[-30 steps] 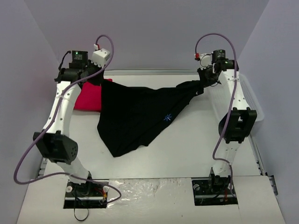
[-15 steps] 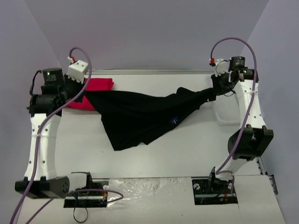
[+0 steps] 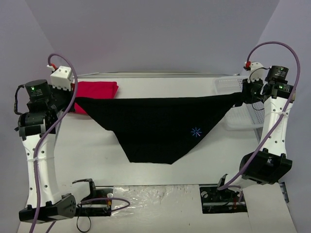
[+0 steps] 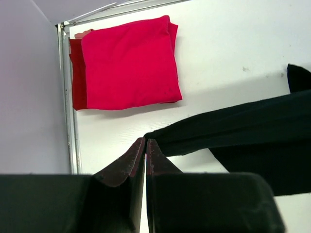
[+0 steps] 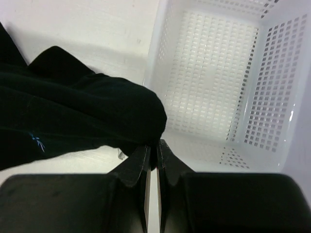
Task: Fold and stack the t-shirts
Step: Flatten out the tshirt
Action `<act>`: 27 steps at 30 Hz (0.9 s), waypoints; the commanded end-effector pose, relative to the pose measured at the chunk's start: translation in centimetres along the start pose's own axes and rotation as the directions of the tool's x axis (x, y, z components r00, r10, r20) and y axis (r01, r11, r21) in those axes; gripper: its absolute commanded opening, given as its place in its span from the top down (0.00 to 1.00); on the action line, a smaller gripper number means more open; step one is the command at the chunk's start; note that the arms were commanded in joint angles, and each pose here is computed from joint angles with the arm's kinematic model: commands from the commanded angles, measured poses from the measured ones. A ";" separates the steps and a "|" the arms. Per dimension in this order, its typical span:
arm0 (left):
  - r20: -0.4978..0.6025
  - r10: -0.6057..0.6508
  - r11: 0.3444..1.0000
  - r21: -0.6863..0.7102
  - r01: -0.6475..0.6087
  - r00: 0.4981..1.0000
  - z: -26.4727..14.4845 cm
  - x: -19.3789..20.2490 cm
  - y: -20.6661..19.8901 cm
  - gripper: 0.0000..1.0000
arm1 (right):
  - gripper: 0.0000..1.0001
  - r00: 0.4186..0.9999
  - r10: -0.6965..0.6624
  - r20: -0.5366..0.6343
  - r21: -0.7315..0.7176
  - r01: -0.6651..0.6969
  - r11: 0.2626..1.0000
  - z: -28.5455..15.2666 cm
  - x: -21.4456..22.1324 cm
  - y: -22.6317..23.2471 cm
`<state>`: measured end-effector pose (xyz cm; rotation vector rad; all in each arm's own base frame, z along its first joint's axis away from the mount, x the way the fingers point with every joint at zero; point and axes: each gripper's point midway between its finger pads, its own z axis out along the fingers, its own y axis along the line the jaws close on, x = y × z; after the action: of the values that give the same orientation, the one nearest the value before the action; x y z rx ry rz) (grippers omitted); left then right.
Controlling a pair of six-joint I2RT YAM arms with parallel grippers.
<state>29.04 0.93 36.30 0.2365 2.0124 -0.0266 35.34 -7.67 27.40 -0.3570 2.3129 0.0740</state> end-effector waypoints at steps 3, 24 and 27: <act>0.055 -0.065 0.996 -0.065 0.068 0.996 2.9 -2.1 2.3 0.98 | 1.00 0.986 0.022 0.164 0.072 -0.034 0.997 0.2 -4.6 -2.6; 0.248 -0.008 0.999 0.040 -0.002 0.969 4.8 -14.8 -0.7 0.98 | 1.00 0.814 -0.036 0.579 0.103 -0.030 0.994 -7.3 -23.4 -1.3; 0.266 0.032 0.999 0.002 -0.033 0.963 0.9 -13.9 -0.7 0.98 | 1.00 0.811 -0.057 0.583 0.111 -0.010 0.994 -9.9 -21.9 0.4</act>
<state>40.97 -3.61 43.57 0.2719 1.8568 -0.1409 47.28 -4.63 44.40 -0.2451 1.8238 0.0881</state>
